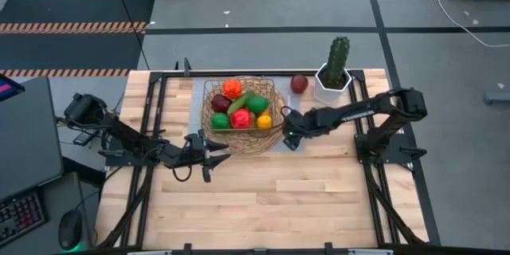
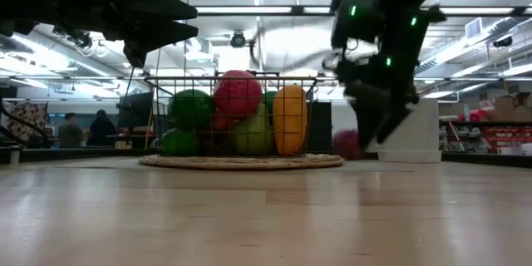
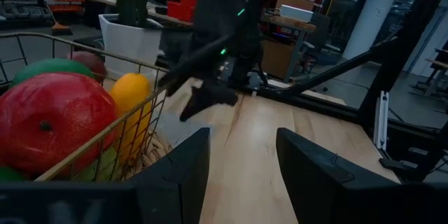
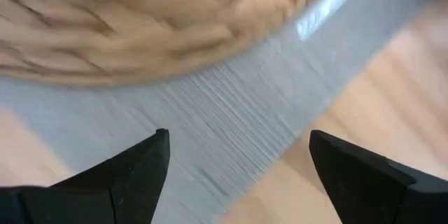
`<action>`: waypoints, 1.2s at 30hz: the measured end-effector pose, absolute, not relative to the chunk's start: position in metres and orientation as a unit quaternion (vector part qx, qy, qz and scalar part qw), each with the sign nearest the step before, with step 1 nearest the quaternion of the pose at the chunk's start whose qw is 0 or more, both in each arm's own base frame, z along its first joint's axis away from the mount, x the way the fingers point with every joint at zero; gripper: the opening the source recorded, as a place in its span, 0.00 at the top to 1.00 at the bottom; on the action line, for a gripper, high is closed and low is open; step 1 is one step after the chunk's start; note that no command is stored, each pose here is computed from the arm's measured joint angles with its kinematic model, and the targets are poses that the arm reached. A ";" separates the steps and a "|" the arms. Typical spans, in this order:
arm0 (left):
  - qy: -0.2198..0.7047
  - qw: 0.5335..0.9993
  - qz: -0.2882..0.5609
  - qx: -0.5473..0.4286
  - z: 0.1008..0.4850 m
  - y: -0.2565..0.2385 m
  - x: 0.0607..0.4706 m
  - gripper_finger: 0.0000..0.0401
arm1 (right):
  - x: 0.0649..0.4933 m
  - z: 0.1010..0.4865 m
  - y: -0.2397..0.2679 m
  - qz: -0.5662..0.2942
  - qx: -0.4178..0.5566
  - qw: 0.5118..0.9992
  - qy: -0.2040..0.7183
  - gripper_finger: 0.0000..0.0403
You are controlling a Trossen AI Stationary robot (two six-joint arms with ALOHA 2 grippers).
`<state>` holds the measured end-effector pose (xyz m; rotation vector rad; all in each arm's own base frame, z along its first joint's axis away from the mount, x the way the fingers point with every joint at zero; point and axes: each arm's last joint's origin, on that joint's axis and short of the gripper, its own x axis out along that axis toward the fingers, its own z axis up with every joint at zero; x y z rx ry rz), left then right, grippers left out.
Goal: Build produce basket
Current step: Put the dark red apple into the gold wire basket
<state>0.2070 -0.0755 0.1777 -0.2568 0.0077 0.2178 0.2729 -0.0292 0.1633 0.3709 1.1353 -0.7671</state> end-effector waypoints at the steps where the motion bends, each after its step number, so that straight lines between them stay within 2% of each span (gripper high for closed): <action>1: 0.004 0.986 0.108 -0.128 0.178 -0.075 0.207 0.57 | 0.272 0.168 -0.026 -0.355 0.160 0.766 0.511 0.14; 8: 0.004 0.986 0.109 -0.130 0.178 -0.075 0.207 0.57 | 0.268 0.208 -0.027 -0.426 0.067 0.796 0.424 0.14; 12: 0.004 0.986 0.108 -0.130 0.178 -0.075 0.207 0.57 | 0.269 0.234 -0.043 -0.474 0.013 0.795 0.380 0.14; 16: 0.004 0.986 0.108 -0.130 0.178 -0.075 0.207 0.57 | 0.269 0.244 -0.068 -0.489 0.013 0.783 0.385 0.14; 27: 0.003 0.986 0.109 -0.130 0.178 -0.075 0.207 0.57 | 0.270 0.206 -0.128 -0.524 0.037 0.715 0.461 0.14; 36: 0.003 0.986 0.109 -0.130 0.178 -0.075 0.207 0.57 | 0.273 0.173 -0.145 -0.517 0.032 0.679 0.520 0.14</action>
